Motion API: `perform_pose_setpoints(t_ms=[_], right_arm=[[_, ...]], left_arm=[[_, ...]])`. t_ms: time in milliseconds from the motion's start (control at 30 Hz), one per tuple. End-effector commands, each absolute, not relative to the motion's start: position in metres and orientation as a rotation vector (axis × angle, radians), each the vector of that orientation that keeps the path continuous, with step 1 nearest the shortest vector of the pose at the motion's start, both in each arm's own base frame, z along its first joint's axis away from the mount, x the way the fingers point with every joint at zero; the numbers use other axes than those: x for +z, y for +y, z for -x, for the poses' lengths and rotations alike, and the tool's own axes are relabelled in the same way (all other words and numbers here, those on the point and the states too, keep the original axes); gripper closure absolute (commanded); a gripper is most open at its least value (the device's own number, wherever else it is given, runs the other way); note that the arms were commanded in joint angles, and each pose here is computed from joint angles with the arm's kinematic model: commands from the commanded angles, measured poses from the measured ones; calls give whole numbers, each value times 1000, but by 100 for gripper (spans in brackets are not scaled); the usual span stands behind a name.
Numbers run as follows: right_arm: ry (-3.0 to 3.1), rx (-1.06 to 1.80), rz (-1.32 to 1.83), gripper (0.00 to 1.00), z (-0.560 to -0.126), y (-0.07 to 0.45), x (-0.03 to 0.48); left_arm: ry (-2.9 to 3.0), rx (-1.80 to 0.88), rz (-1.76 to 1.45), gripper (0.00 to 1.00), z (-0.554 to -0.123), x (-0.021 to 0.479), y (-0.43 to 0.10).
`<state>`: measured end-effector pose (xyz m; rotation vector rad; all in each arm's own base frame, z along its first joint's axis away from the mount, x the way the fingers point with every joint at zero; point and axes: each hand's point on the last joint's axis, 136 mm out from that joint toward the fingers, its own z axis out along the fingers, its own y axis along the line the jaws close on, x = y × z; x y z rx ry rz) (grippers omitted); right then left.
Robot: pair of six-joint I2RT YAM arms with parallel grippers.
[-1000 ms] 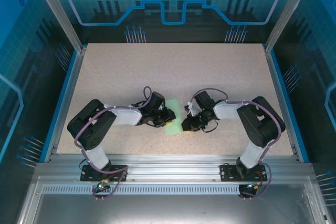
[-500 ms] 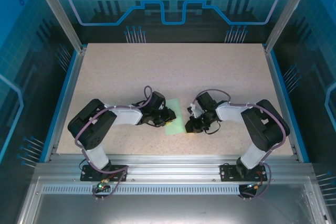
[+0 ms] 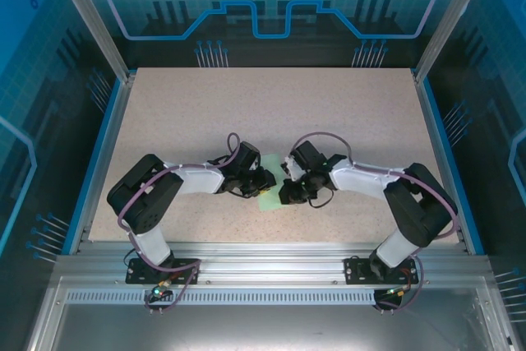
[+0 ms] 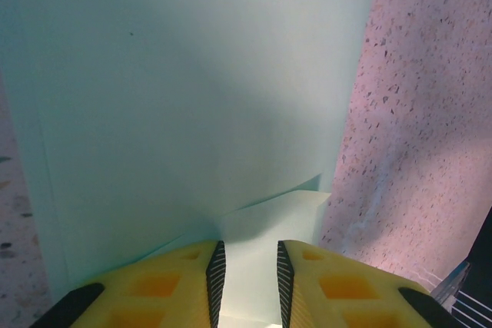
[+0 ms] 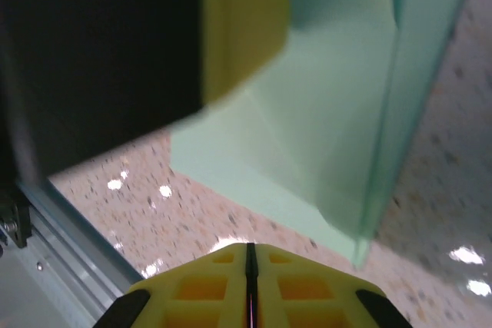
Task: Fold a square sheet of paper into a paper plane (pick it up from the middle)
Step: Fold the triangle a second time at the center of the table.
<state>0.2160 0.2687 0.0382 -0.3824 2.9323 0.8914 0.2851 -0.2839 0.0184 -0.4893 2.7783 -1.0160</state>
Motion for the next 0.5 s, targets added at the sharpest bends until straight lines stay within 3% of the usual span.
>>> perform_pose_setpoints(t_ms=[0,467], right_arm=[[2989,815,328,90,-218,266,20],[3102,766,292,90,-194,241,-15]], left_arm=[[2825,-917,494,71,-280,3,-272],[2827,-915,505,71,-276,1,-269]])
